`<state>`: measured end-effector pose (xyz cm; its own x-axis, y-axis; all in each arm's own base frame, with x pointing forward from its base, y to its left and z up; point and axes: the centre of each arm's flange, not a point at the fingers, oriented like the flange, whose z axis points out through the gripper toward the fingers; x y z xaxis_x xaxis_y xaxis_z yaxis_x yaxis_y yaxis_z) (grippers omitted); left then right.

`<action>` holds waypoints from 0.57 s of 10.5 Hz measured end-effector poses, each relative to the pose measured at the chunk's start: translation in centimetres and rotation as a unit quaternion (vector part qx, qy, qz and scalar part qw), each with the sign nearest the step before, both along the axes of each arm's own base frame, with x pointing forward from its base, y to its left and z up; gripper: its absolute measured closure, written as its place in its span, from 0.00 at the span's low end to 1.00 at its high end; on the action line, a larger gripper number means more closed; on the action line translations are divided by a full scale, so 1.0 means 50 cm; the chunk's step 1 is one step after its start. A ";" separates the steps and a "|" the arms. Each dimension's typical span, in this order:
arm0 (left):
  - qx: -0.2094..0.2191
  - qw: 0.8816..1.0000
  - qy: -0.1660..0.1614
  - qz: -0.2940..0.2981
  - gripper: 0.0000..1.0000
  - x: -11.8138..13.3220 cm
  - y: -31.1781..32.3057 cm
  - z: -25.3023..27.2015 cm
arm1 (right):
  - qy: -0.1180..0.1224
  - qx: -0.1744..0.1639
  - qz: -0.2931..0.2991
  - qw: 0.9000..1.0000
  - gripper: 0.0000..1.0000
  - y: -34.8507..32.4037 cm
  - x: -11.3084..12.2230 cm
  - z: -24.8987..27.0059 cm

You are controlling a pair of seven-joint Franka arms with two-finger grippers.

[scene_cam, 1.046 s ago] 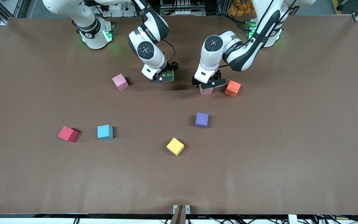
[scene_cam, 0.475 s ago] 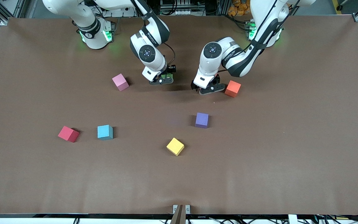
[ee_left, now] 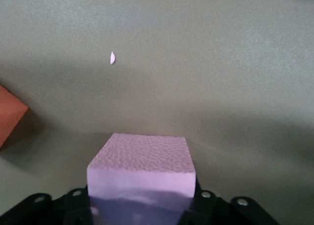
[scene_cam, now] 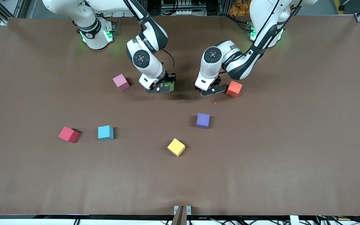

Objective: Arrange blocks into number 1
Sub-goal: 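Place the green cube mid-table with the right gripper while the left lifts pink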

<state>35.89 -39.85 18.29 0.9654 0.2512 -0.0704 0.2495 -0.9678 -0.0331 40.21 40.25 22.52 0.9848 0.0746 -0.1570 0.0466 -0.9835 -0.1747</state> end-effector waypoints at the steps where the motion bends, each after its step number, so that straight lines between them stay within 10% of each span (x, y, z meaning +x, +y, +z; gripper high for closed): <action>1: 0.005 1.000 0.002 0.001 0.40 0.004 0.002 0.004 | -0.011 -0.020 0.017 1.000 0.47 -0.022 0.044 0.013; 6: 0.010 0.999 -0.035 -0.012 0.41 0.051 -0.006 0.070 | -0.018 -0.050 0.027 0.998 0.47 0.003 0.127 -0.034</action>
